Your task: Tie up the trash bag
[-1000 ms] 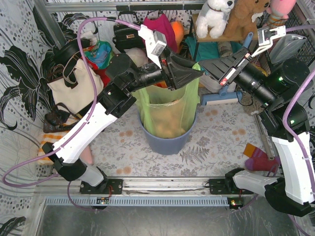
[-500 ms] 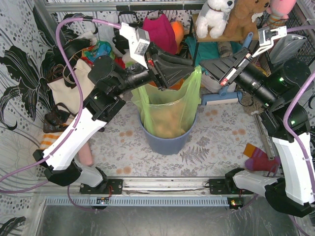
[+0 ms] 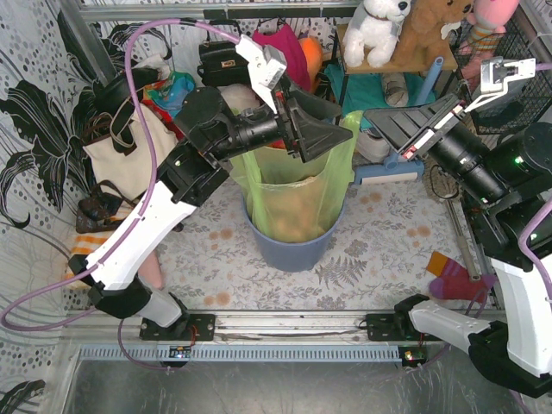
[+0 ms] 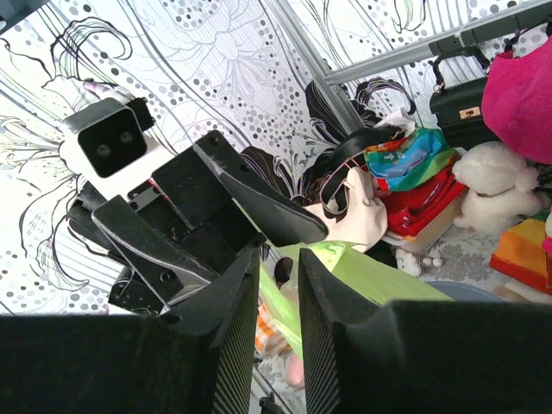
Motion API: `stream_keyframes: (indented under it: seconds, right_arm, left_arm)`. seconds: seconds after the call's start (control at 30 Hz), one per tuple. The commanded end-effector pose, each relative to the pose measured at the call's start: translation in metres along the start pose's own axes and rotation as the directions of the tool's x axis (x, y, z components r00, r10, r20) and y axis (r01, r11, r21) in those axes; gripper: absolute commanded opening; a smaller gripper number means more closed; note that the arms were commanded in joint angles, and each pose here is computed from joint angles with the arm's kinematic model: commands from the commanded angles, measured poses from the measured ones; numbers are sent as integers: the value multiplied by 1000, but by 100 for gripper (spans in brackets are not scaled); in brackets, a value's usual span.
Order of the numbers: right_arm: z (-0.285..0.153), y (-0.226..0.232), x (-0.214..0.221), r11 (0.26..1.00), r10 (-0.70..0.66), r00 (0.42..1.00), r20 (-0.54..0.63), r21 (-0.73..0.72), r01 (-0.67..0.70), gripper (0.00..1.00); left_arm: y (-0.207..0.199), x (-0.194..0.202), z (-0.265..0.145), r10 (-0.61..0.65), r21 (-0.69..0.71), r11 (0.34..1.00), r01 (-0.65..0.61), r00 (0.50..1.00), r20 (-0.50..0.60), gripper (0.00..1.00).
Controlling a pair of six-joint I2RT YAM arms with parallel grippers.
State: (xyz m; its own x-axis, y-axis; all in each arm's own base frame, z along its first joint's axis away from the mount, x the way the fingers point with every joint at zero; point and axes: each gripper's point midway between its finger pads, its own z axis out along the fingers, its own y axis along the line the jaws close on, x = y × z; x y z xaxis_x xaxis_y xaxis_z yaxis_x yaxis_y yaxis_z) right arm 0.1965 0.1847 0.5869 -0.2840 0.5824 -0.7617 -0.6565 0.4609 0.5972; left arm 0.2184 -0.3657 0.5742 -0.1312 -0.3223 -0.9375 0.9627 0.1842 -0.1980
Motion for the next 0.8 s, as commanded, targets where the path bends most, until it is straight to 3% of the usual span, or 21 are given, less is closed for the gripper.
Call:
stream_keyframes:
  seconds: [0.0, 0.3, 0.5, 0.77]
  right_arm:
    - [-2, 0, -5, 1000, -18, 1000, 23, 6, 18, 25]
    - [-7, 3, -8, 1000, -23, 999, 35, 4, 23, 23]
    - [-12, 5, -10, 999, -34, 998, 46, 10, 33, 20]
    - [-9, 3, -9, 999, -32, 999, 42, 7, 31, 18]
  left_arm:
    - [-4, -12, 4, 19, 26, 999, -19, 999, 32, 71]
    - [10, -3, 29, 27, 47, 999, -27, 1000, 13, 74]
    - [15, 4, 31, 21, 40, 999, -21, 1000, -1, 60]
    - [14, -3, 25, 24, 10, 1000, -24, 1000, 14, 51]
